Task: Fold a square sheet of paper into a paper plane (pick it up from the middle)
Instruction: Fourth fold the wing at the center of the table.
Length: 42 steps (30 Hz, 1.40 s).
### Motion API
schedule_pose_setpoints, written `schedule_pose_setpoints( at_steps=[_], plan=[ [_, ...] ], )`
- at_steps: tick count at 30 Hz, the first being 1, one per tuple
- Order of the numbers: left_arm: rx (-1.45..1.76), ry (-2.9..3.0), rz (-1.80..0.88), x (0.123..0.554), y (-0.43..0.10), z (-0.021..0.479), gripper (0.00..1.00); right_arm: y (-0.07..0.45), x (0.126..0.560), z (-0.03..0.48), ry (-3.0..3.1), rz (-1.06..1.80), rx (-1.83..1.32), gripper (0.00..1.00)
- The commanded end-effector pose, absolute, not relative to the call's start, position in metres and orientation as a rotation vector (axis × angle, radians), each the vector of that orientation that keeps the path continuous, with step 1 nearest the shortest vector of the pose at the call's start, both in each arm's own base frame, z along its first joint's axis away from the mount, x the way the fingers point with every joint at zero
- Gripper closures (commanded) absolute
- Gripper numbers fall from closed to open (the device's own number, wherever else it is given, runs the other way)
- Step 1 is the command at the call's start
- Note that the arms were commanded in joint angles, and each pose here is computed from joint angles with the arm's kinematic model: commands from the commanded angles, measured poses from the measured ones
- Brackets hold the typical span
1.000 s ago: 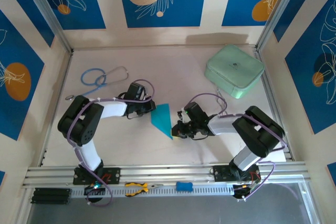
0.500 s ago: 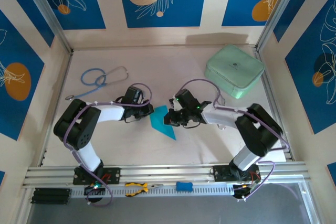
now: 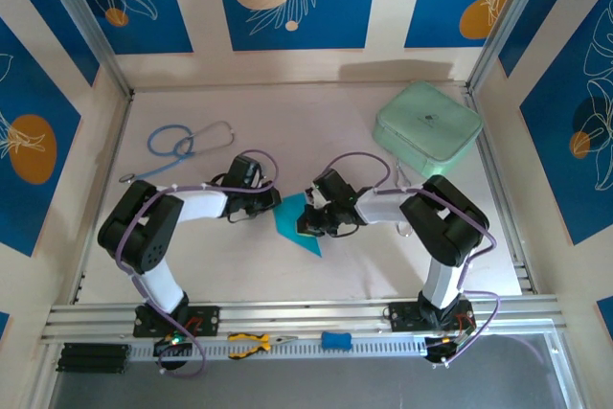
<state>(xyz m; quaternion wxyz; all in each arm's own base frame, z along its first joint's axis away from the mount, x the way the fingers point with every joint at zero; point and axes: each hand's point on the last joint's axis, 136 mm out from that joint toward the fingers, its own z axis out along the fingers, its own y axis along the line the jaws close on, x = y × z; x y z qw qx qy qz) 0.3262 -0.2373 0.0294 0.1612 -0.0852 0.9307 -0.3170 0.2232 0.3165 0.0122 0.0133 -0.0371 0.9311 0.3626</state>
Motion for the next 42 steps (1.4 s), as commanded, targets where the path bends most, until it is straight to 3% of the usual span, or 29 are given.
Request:
schedule_pose_setpoints(
  at_steps=[1, 6, 11, 21, 30, 42],
  plan=[
    [-0.181, 2.619, -0.865, 0.348, -0.231, 0.051, 0.90, 0.286, 0.180, -0.030, 3.094, 1.012, -0.037, 0.94],
    [-0.201, 2.570, -0.918, 0.362, -0.227, 0.074, 0.89, 0.284, 0.169, -0.036, 3.111, 1.023, -0.035, 0.95],
    [-0.152, 2.524, -1.038, 0.339, -0.243, 0.101, 0.89, 0.290, 0.171, -0.029, 3.083, 1.023, -0.051, 0.95],
    [-0.118, 2.562, -1.142, 0.286, -0.250, 0.066, 0.92, 0.290, 0.172, -0.025, 3.062, 1.037, -0.046, 0.95],
    [-0.125, 2.586, -1.140, 0.294, -0.256, 0.045, 0.92, 0.288, 0.172, -0.027, 3.069, 1.035, -0.035, 0.96],
    [-0.185, 2.624, -1.001, 0.312, -0.219, 0.005, 0.92, 0.280, 0.166, -0.030, 3.079, 1.026, -0.015, 0.96]
  ],
)
